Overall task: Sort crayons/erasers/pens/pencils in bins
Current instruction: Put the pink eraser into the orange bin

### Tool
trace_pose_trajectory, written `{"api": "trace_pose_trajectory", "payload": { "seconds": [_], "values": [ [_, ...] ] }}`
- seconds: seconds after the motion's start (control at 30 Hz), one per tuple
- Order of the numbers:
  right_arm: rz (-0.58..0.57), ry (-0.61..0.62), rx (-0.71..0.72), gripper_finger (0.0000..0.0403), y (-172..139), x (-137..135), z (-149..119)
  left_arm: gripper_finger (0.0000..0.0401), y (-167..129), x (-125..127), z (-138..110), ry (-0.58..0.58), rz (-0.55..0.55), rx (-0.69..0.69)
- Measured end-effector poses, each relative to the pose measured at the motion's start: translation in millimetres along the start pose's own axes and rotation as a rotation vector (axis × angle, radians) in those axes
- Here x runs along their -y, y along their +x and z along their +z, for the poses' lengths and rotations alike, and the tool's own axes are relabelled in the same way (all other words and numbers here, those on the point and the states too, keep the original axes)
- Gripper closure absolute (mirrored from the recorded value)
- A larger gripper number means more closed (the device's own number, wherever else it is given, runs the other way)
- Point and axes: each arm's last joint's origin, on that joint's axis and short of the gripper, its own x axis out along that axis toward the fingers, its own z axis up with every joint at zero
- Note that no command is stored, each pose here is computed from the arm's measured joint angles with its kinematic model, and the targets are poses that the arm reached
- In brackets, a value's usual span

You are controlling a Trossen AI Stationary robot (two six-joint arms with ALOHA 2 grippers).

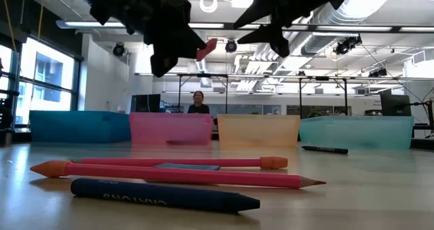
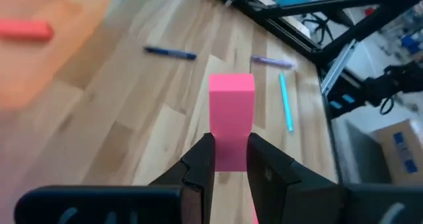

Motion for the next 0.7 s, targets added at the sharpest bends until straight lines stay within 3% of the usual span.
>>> {"api": "trace_pose_trajectory", "payload": {
  "seconds": [0.1, 0.33, 0.7],
  "values": [
    [-0.001, 0.114, 0.000, 0.0253, 0, 0, 0, 0.0340, 0, 0, 1, 0.084, 0.015, 0.016],
    [0.000, 0.306, 0.001, 0.0253, 0, 0, 0, 0.0340, 0, -4, 3, 0.241, 0.170, 0.076],
    [-0.056, 0.458, 0.036, 0.0253, 12, 6, -2, 0.0340, -1, -6, 4, 0.329, 0.244, 0.093]
  ]
}}
